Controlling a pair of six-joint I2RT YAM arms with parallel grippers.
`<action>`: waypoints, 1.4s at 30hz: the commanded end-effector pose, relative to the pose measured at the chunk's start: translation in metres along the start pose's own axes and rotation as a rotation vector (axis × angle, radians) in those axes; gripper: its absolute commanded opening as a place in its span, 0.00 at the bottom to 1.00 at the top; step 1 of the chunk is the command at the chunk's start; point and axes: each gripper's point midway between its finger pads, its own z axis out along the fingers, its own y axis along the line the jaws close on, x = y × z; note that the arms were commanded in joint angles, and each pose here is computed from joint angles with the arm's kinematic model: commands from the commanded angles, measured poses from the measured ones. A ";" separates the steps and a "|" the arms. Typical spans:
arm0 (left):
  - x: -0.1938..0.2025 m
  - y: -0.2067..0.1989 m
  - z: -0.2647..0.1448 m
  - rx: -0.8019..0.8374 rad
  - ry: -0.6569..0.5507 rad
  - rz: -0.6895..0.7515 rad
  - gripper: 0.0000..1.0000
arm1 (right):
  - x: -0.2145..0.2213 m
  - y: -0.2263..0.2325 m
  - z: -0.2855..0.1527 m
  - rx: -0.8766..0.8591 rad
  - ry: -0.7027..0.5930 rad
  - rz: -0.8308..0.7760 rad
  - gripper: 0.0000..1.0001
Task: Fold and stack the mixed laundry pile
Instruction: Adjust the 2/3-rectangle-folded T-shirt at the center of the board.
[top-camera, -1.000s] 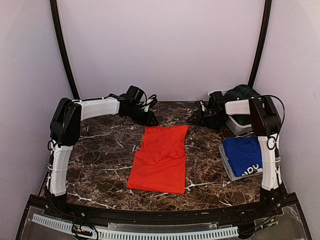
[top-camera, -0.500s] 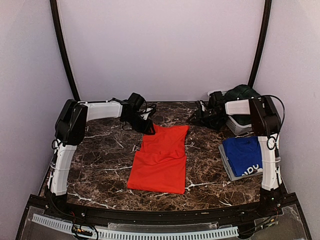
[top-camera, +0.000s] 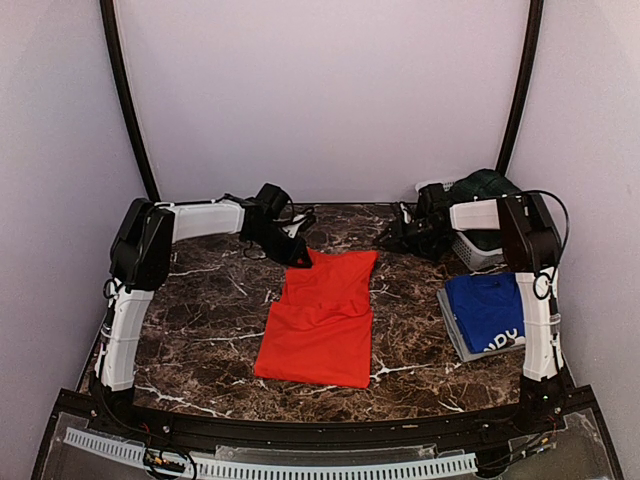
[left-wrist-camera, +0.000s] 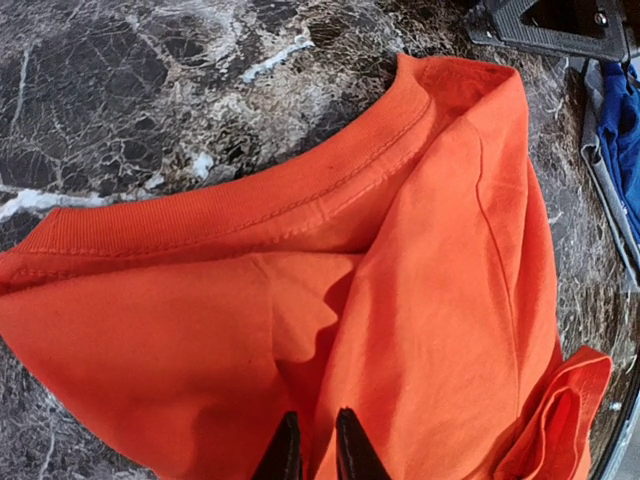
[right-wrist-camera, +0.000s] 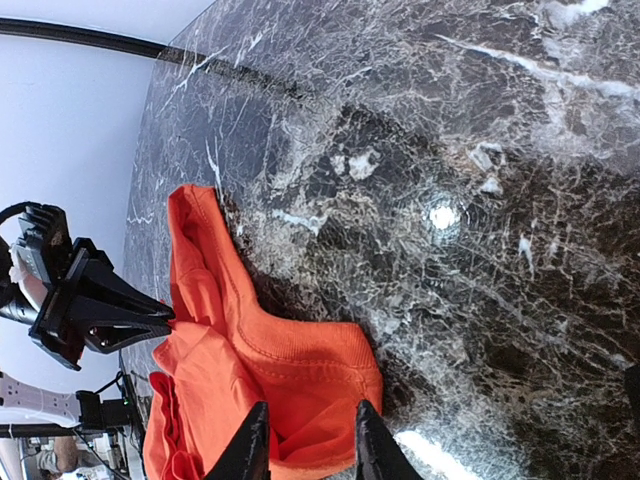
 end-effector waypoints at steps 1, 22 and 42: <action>-0.006 -0.011 -0.010 0.030 0.002 0.021 0.07 | -0.008 0.005 0.002 -0.017 -0.012 -0.023 0.28; 0.006 0.004 -0.056 -0.032 -0.094 -0.077 0.00 | -0.008 0.009 -0.005 -0.007 -0.016 -0.036 0.42; -0.011 0.000 -0.026 0.028 -0.058 0.011 0.33 | -0.005 0.008 -0.004 -0.008 -0.011 -0.034 0.42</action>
